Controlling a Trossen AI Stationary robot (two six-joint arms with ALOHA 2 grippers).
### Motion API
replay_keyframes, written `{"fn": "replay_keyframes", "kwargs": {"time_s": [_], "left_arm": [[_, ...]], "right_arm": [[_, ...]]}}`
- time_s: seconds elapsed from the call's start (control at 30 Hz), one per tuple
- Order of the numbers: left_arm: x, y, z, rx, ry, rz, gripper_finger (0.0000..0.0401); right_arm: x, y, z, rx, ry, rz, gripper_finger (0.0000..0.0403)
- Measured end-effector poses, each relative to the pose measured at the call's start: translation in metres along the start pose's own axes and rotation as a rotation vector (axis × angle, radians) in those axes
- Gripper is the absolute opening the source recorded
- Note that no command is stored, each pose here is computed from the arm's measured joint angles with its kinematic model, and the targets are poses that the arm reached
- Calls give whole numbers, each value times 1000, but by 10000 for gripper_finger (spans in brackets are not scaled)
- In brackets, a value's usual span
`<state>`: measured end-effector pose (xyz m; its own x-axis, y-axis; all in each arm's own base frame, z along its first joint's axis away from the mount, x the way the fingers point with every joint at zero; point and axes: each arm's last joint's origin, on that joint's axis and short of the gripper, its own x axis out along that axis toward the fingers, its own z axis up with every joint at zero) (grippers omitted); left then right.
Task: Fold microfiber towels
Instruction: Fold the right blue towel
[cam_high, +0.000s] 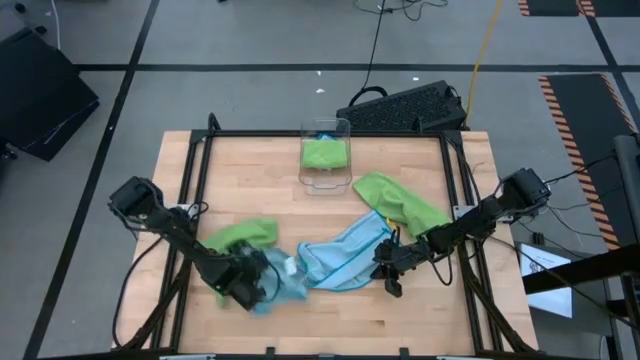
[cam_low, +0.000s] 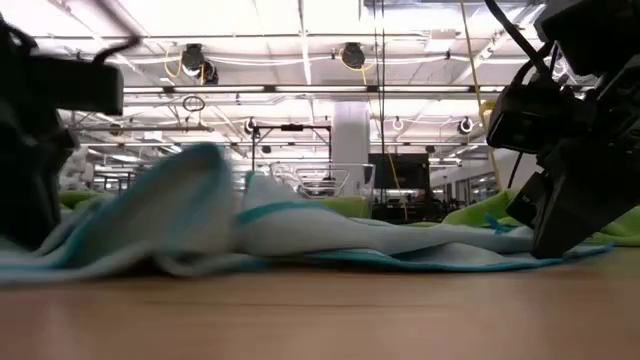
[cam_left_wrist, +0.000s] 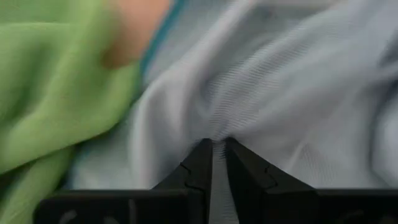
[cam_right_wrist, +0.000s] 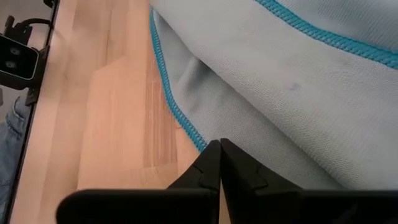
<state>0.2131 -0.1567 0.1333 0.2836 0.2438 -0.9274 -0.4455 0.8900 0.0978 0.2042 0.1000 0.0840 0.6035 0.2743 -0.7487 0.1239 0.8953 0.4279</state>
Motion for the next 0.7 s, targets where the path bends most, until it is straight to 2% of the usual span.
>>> {"fn": "replay_keyframes", "kwargs": {"time_s": [0.13, 0.23, 0.37, 0.53, 0.63, 0.7], "left_arm": [[-3, 23, 5, -125, -42, 199, 51], [0, 32, 11, -168, -87, 278, 51], [4, 35, 27, -185, -116, 250, 51], [-17, 33, 53, -170, -146, 169, 51], [-38, 24, 72, -133, -269, 74, 51], [-46, 13, 78, -65, -347, -9, 51]], "right_arm": [[0, 4, -5, 16, 32, 13, 4], [0, 6, -9, 37, 52, 16, 4], [-1, 11, -10, 35, 43, 44, 4], [-3, 12, -9, 25, 38, 52, 4], [-10, 12, -6, 23, 37, 53, 4], [-15, 13, -4, 14, 25, 58, 4]]}}
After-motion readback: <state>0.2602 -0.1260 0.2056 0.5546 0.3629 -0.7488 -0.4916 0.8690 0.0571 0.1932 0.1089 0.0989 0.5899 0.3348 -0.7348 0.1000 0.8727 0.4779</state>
